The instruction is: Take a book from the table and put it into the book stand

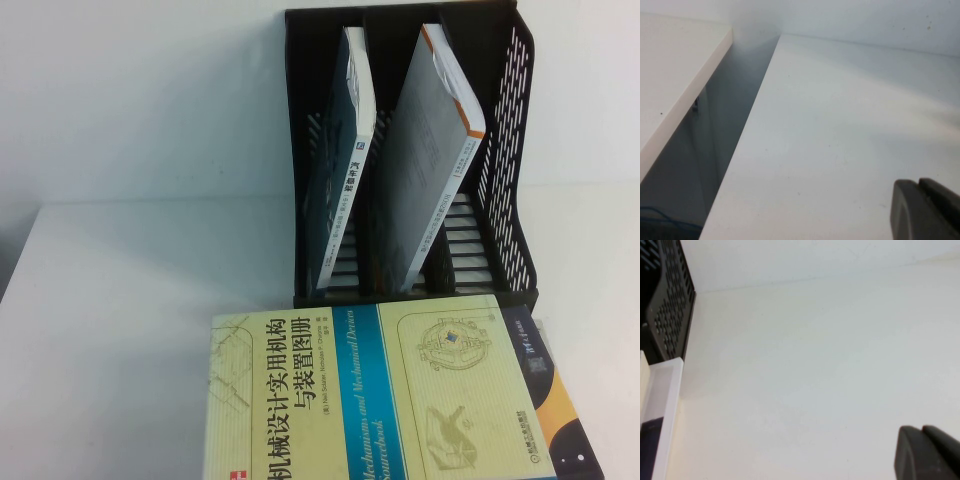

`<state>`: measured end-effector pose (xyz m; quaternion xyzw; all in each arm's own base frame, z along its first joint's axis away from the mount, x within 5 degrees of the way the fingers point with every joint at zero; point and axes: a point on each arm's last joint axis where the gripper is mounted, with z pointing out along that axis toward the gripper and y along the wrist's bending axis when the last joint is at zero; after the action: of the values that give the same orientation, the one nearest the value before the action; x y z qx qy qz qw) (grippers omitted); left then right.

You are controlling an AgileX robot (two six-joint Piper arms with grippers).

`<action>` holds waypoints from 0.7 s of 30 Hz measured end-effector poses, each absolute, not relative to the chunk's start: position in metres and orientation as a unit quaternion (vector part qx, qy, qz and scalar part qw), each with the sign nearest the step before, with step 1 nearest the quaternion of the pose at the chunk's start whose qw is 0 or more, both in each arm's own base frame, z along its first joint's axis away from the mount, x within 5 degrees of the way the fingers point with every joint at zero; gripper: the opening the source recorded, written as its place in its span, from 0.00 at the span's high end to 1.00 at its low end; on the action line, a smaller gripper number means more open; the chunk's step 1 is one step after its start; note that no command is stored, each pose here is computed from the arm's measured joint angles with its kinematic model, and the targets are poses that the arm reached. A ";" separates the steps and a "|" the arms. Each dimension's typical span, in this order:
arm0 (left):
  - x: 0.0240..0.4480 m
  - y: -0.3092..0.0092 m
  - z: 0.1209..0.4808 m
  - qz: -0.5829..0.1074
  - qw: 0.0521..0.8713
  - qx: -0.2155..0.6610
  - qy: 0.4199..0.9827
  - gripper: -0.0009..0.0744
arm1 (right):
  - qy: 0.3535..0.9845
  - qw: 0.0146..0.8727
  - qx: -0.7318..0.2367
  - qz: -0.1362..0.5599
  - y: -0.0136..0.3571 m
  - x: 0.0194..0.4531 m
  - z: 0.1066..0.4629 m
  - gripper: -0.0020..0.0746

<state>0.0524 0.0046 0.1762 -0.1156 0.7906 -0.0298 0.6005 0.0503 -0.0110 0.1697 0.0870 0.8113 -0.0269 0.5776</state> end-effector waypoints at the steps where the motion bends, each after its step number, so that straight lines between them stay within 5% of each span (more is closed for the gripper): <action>1: 0.052 0.005 0.176 -0.030 0.601 -0.116 0.791 0.99 | 0.811 0.578 0.087 -0.027 -0.011 0.050 0.170 0.98; 9: 0.053 0.004 0.178 -0.038 0.614 -0.120 0.779 0.99 | 0.792 0.605 0.080 -0.021 -0.010 0.053 0.174 0.98; 21: 0.056 -0.003 0.189 -0.221 0.626 -0.257 0.702 0.99 | 0.675 0.736 0.053 0.015 -0.003 0.056 0.206 0.98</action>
<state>0.0560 -0.0027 0.1891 -0.2569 0.7020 -0.2209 0.6264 0.0563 -0.0032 0.2057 0.0533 0.6746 0.0152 0.7361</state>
